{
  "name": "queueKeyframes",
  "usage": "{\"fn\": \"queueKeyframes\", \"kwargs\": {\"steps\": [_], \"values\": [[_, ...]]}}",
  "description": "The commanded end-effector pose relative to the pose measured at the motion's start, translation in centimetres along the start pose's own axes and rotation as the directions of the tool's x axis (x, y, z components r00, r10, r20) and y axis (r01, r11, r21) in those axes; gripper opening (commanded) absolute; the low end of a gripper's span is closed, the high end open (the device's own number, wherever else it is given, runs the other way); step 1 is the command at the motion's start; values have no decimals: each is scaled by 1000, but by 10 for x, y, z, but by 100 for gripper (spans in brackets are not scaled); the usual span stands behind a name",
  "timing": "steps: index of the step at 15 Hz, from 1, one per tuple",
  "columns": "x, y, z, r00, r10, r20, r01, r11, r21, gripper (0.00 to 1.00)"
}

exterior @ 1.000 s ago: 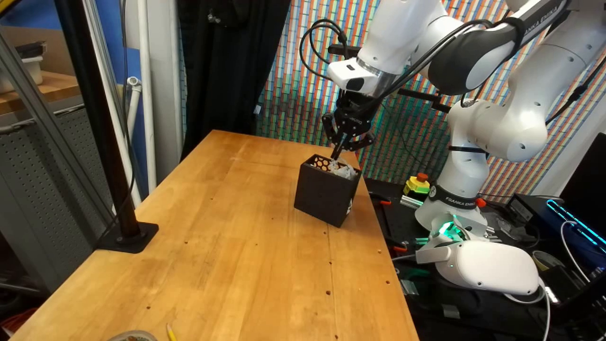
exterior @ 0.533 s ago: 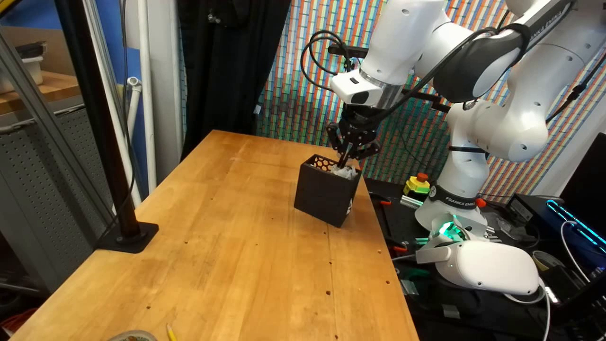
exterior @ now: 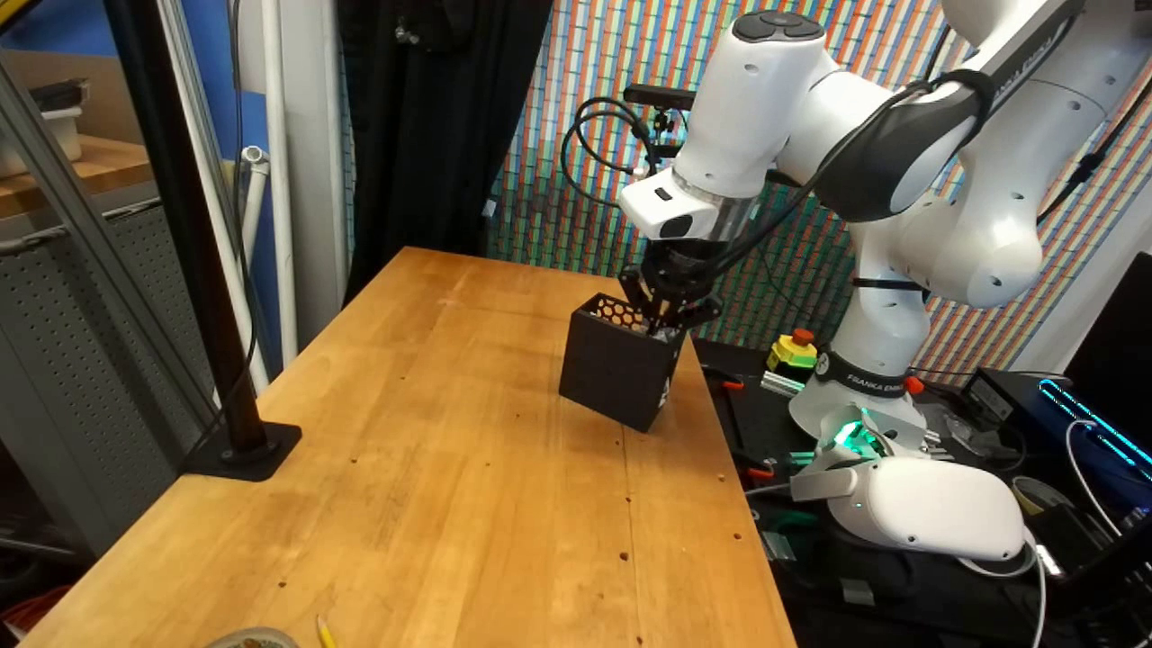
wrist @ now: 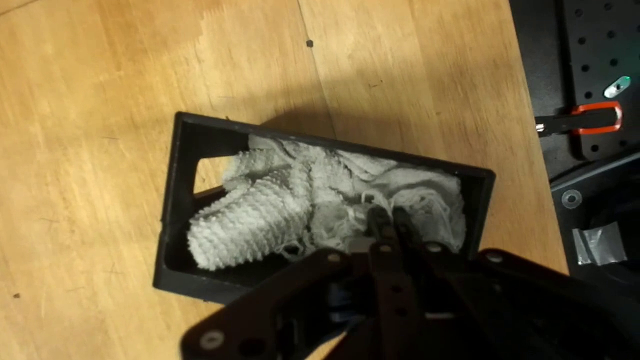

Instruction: Pick up the white towel from from the table and put it in the small black basket.

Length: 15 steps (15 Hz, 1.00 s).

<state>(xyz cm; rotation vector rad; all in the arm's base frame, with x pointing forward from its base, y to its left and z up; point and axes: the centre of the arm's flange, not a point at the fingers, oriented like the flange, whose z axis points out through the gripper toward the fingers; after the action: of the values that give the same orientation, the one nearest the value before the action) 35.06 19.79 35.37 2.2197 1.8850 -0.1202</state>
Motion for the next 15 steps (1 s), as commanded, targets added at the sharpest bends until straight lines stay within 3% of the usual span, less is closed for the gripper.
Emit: {"fn": "queueKeyframes", "kwargs": {"steps": [1, 10, 15], "values": [[17, 15, 18, 1000, 16, 24, -17, 999, 37, 5], [26, 58, 50, 994, 63, 94, -80, 980, 182, 5], [17, 85, 24, 993, 115, 31, -119, 955, 271, 5]]}}
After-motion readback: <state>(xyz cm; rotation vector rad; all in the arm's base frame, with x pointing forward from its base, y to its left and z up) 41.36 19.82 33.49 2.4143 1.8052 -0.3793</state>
